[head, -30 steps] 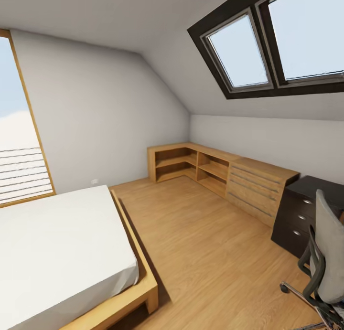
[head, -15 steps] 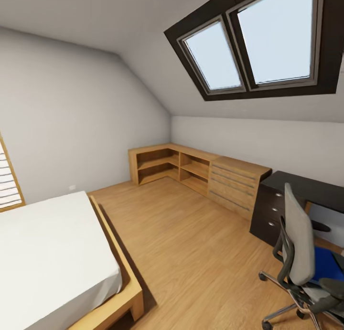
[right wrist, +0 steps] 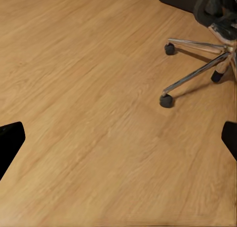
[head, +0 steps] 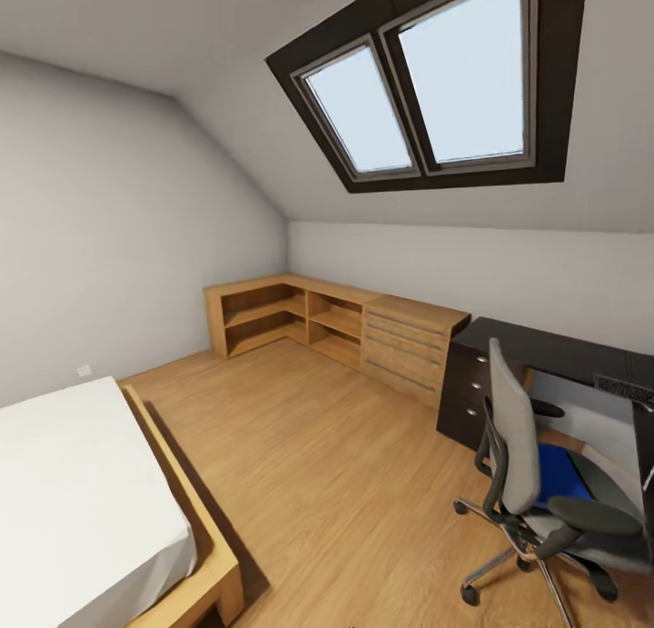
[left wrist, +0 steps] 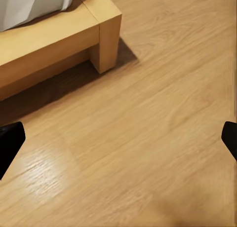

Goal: In the bedroom, organize the workspace by keeping the computer under the desk, ensuring the monitor is on the desk, placing the keyboard on the desk next to the monitor, placing the mouse on the desk next to the keyboard, moving the folder from the swivel chair onto the desk next to the mouse, stacking the notebook on top of the folder with the pen on top of the notebook, and positioning the swivel chair next to the desk.

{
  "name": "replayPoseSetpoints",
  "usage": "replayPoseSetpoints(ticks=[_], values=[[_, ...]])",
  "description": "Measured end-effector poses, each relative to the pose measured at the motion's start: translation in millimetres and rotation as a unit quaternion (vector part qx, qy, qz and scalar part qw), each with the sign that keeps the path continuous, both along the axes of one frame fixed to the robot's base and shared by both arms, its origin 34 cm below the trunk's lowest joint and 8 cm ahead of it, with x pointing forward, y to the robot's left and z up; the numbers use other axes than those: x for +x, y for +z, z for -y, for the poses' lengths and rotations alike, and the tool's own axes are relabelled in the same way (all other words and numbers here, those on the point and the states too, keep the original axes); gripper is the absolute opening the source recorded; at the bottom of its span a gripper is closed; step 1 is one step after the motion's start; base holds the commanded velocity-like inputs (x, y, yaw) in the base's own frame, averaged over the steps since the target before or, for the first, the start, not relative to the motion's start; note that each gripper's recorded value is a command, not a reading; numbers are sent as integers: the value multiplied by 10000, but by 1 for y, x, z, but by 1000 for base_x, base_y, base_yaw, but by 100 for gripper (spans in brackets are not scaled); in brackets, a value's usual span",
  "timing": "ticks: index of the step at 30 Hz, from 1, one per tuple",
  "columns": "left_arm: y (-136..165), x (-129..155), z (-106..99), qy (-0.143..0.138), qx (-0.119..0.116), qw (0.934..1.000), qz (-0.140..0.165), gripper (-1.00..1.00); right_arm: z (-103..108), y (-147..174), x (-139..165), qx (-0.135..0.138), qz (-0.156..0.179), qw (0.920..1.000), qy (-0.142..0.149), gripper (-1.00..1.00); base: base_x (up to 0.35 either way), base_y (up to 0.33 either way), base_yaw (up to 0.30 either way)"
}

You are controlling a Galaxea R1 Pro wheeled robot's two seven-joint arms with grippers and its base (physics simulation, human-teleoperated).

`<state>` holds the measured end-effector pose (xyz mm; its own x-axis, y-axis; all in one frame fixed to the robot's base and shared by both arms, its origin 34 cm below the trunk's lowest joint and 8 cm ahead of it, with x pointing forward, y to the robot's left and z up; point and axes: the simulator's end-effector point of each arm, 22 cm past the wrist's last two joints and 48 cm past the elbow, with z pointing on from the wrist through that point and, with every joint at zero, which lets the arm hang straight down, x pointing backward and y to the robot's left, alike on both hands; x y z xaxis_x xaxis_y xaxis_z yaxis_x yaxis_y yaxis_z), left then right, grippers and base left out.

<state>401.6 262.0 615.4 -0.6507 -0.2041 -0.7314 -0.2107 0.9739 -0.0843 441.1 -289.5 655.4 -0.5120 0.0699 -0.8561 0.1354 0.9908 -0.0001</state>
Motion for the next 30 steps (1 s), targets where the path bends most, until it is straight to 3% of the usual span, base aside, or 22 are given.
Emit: replayPoseSetpoints(ticks=[4,7,30], values=[[-1,-1,0,0,0,10000,-21,100,1,-2,-2,-4,-37,10000,-8,100,0,0,-193],[-2,-2,0,0,0,10000,-41,100,-1,-11,-6,10,-272,9996,19,100,0,0,-169],[-9,-11,0,-13,6,9998,-175,100,0,-19,-14,11,-417,9991,24,100,16,33,-150]])
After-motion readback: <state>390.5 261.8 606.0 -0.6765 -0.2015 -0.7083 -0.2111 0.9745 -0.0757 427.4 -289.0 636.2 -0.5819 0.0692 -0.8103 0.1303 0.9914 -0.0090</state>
